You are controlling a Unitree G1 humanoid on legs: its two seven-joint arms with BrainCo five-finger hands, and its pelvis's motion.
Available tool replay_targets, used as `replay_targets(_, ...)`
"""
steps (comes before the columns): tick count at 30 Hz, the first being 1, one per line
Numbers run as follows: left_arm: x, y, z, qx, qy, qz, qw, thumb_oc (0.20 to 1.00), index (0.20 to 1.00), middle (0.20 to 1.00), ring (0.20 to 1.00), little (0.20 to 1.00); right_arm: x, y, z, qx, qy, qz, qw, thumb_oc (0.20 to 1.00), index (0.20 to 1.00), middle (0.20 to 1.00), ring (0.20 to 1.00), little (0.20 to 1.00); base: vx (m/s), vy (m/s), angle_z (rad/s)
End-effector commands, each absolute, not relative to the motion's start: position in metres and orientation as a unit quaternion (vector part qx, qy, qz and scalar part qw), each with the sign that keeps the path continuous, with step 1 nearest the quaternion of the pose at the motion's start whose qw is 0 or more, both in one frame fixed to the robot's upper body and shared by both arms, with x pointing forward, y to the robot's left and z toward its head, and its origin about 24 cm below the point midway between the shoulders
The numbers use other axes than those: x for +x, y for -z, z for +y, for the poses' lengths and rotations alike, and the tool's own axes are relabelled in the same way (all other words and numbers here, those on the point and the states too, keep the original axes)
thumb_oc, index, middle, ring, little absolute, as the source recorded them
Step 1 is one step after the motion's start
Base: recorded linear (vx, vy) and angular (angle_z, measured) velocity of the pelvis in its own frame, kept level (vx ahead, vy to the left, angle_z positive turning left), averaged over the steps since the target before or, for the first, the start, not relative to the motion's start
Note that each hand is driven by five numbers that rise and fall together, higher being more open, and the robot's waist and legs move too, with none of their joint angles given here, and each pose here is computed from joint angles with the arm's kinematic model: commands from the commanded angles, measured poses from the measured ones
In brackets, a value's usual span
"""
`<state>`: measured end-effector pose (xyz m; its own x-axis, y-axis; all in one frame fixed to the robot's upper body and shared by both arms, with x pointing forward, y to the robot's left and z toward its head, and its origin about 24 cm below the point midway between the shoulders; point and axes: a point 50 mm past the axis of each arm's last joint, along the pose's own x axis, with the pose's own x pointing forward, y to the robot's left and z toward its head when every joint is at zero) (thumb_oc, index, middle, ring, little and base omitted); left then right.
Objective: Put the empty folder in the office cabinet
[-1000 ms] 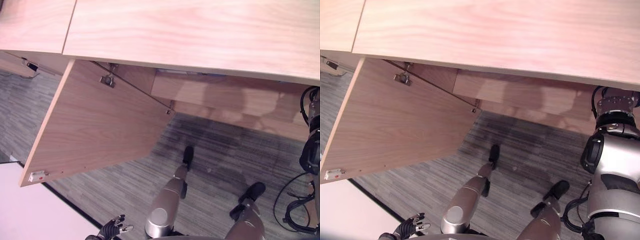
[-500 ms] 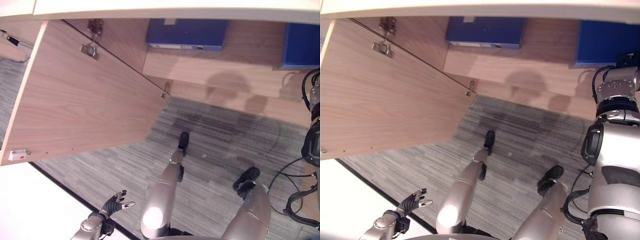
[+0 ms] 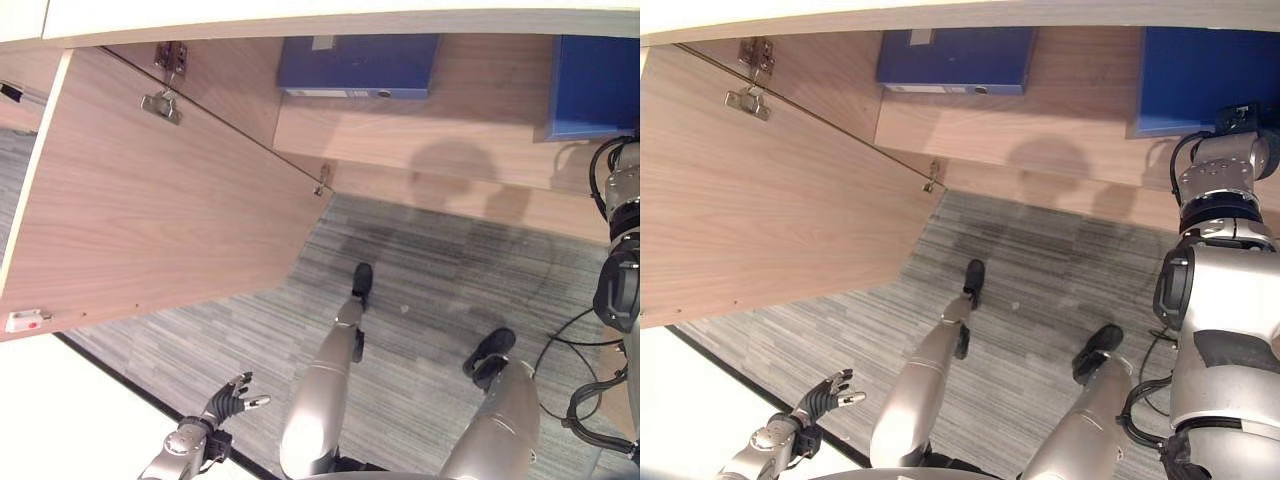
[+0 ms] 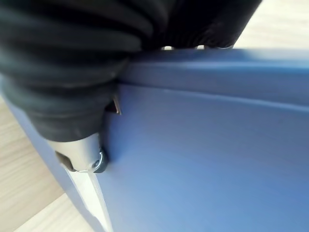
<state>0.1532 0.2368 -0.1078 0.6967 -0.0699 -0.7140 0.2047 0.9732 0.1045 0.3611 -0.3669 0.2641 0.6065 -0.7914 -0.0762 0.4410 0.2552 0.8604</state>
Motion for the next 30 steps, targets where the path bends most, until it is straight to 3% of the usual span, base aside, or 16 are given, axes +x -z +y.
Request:
replay_targets(1, 0.146, 0.115, 0.248, 0.095, 0.052, 0.412, 0.905, 1.0, 1.0, 1.0, 1.0, 1.0, 0.351, -0.317, -0.367, 0.42, 0.36, -0.29, 0.781, 0.2, 0.2, 0.2, 0.2, 0.2, 0.0, 0.0, 0.0)
replay_targets(19, 0.148, 0.115, 0.244, 0.092, 0.051, 0.408, 0.907, 1.0, 1.0, 1.0, 1.0, 1.0, 0.357, -0.309, -0.361, 0.416, 0.359, -0.274, 0.789, 0.2, 0.2, 0.2, 0.2, 0.2, 0.0, 0.0, 0.0)
replay_targets(30, 0.151, 0.114, 0.245, 0.093, 0.048, 0.404, 0.909, 1.0, 1.0, 1.0, 1.0, 1.0, 0.354, -0.323, -0.361, 0.448, 0.355, -0.287, 0.769, 0.2, 0.2, 0.2, 0.2, 0.2, 0.0, -0.003, 0.0)
